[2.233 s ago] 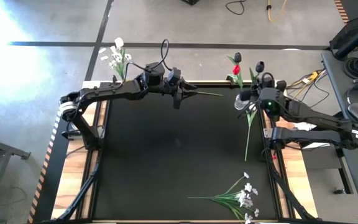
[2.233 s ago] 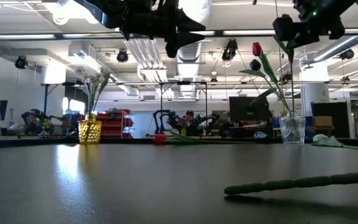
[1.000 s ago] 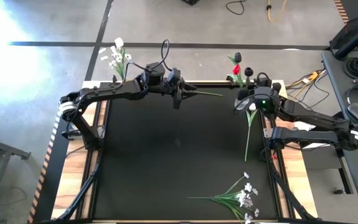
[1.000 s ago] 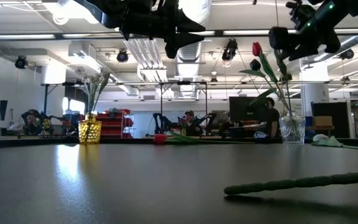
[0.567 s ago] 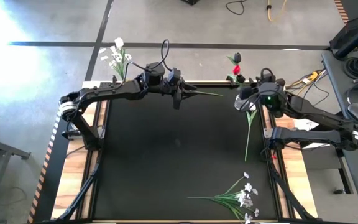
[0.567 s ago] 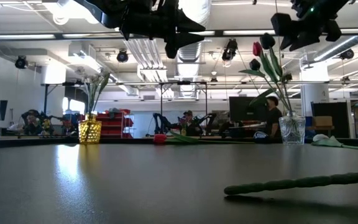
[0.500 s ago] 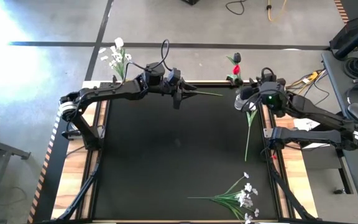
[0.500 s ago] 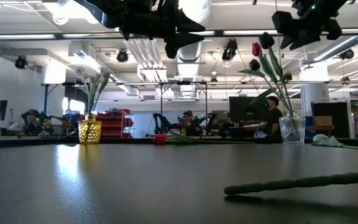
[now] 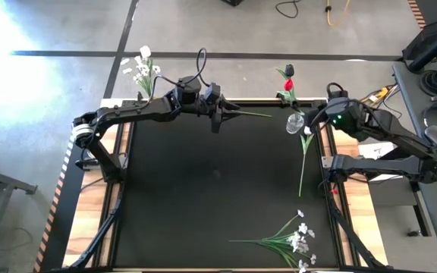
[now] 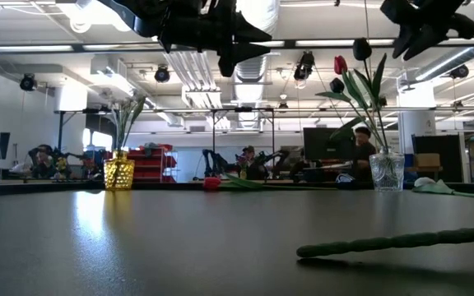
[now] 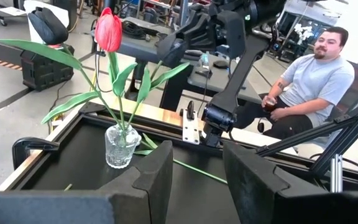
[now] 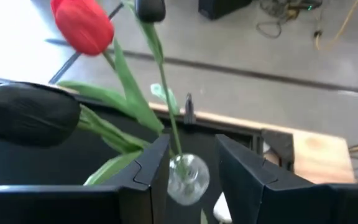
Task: Sort flowers into vase by color
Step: Put the white tulip into the yellow vase
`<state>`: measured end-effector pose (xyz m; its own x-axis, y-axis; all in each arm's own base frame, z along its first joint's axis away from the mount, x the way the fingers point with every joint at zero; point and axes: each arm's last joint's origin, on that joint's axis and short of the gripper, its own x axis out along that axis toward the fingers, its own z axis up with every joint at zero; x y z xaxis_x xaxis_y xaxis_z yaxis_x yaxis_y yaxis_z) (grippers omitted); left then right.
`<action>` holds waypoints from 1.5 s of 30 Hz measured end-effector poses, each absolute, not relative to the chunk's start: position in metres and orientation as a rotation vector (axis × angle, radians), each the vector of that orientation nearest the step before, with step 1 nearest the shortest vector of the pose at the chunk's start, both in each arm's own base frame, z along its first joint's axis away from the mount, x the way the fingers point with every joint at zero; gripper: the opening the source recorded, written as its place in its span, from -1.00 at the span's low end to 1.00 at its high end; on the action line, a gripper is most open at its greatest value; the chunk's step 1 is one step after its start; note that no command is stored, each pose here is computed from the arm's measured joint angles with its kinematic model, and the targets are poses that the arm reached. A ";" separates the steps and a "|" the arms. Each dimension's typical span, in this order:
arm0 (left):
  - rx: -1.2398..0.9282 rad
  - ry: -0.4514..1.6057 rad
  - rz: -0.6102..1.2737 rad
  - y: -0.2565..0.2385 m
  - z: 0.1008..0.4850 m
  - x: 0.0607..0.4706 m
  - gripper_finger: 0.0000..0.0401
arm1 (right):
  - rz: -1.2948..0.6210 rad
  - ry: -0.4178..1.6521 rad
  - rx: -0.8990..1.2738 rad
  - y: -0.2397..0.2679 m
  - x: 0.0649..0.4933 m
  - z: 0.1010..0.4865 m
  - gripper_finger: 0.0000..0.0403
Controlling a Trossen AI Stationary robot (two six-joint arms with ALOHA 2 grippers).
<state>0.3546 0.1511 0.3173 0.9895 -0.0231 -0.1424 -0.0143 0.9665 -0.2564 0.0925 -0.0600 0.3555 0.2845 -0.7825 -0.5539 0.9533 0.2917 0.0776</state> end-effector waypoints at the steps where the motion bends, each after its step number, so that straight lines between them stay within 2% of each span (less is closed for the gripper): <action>1: -0.261 0.148 -0.004 0.151 0.317 0.355 -0.37 | -1.200 0.453 0.465 -0.058 0.089 0.357 -0.42; 8: -0.265 0.156 -0.003 0.151 0.316 0.354 -0.37 | -1.160 0.532 0.745 -0.045 0.071 0.354 -0.52; 16: -0.272 0.171 -0.002 0.151 0.315 0.354 -0.37 | -1.099 0.808 0.949 -0.045 0.085 0.301 -0.77; 21: -0.278 0.184 -0.001 0.151 0.313 0.354 -0.37 | -1.106 0.907 1.032 -0.047 0.096 0.276 -0.86; 25: -0.279 0.186 -0.001 0.151 0.313 0.354 -0.37 | -1.141 0.933 1.057 -0.050 0.104 0.265 -0.81; 31: -0.282 0.192 0.000 0.151 0.312 0.354 -0.37 | -1.196 1.069 1.040 -0.056 0.116 0.245 -0.60; 35: -0.284 0.196 0.000 0.151 0.312 0.354 -0.37 | -1.157 1.115 1.063 -0.059 0.127 0.231 -0.50; 39: -0.284 0.196 0.000 0.151 0.312 0.354 -0.37 | -1.129 1.105 1.076 -0.062 0.134 0.218 -0.51; 45: -0.284 0.196 0.000 0.151 0.312 0.354 -0.37 | -1.190 1.148 1.085 -0.059 0.128 0.196 -0.58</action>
<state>0.3538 0.1506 0.3121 0.9810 -0.0275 -0.1922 -0.0276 0.9601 -0.2782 0.1276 -0.0593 0.1956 0.0247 -0.1077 -0.9939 0.9971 0.0746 0.0167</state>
